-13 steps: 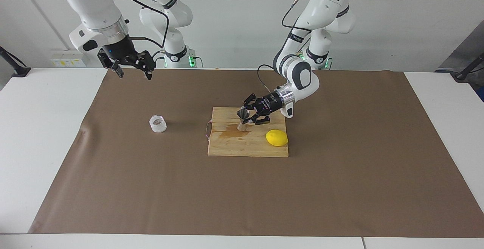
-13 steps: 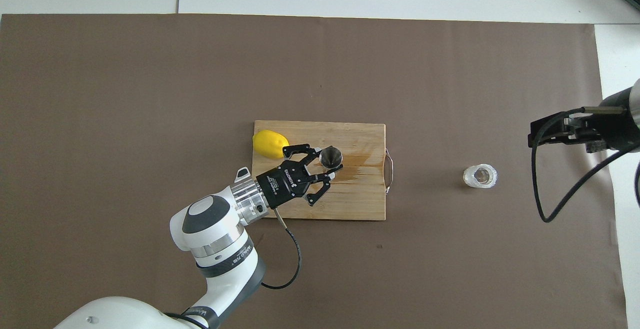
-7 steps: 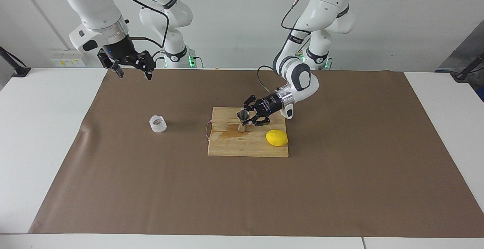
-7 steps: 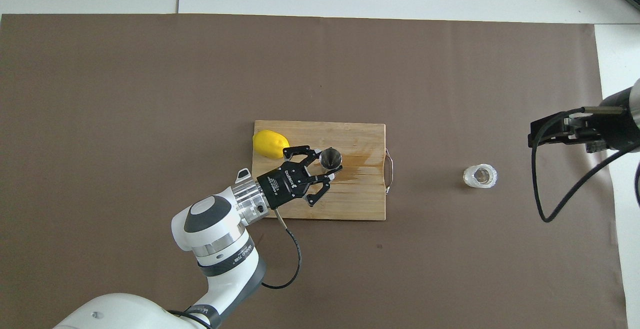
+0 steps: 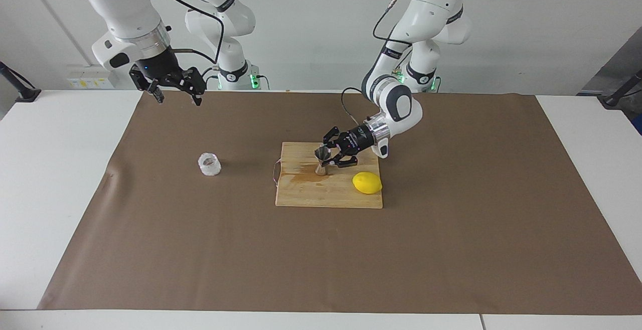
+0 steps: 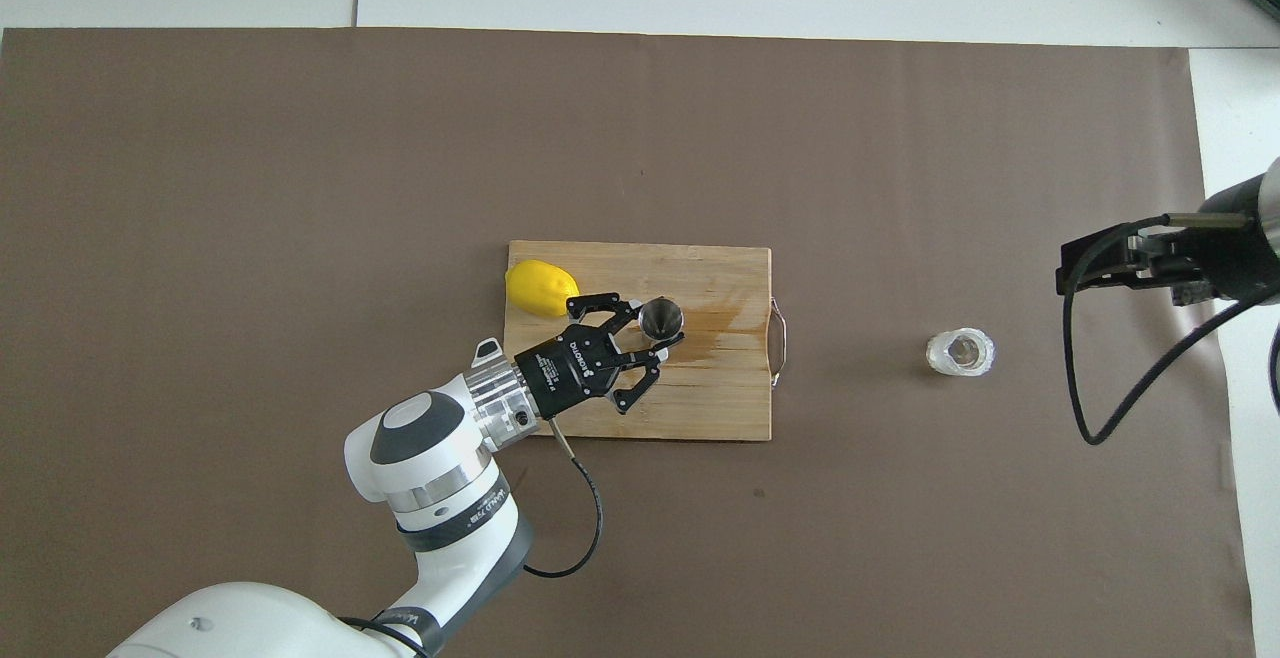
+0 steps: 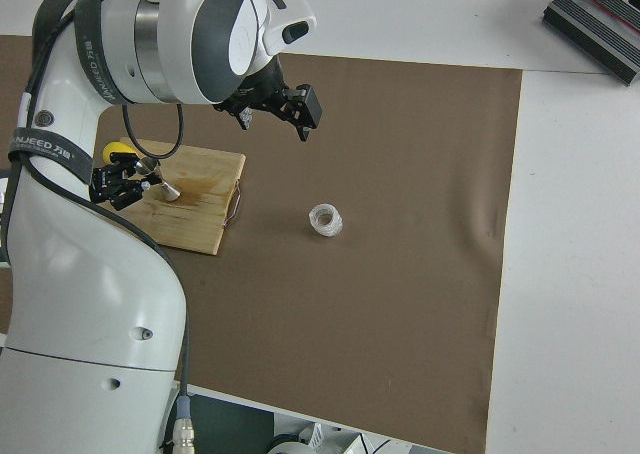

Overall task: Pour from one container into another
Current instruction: 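Lower the metal cup onto the board beside the lemon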

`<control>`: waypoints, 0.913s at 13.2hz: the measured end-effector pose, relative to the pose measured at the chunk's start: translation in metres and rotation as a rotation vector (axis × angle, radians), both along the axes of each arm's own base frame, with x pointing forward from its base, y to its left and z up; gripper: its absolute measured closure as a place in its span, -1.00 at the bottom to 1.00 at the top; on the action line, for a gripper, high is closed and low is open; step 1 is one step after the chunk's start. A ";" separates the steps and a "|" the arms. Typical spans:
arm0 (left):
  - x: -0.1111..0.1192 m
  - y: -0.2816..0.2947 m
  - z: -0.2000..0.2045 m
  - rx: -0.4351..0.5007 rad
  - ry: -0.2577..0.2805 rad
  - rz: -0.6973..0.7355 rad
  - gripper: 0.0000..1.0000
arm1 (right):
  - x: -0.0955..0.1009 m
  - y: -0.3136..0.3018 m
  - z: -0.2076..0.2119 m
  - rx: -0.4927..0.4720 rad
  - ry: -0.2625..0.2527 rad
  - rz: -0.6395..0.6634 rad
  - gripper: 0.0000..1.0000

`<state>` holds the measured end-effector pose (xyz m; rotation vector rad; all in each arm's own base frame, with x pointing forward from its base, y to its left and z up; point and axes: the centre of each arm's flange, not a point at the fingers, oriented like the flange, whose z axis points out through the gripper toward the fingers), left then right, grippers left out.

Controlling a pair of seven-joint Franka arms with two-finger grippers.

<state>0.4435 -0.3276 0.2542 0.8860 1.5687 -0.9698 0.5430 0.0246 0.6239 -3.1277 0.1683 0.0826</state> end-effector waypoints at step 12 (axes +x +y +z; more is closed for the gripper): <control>0.001 0.001 -0.001 0.001 0.001 0.004 -1.00 | 0.000 0.000 0.000 0.000 0.000 0.000 -1.00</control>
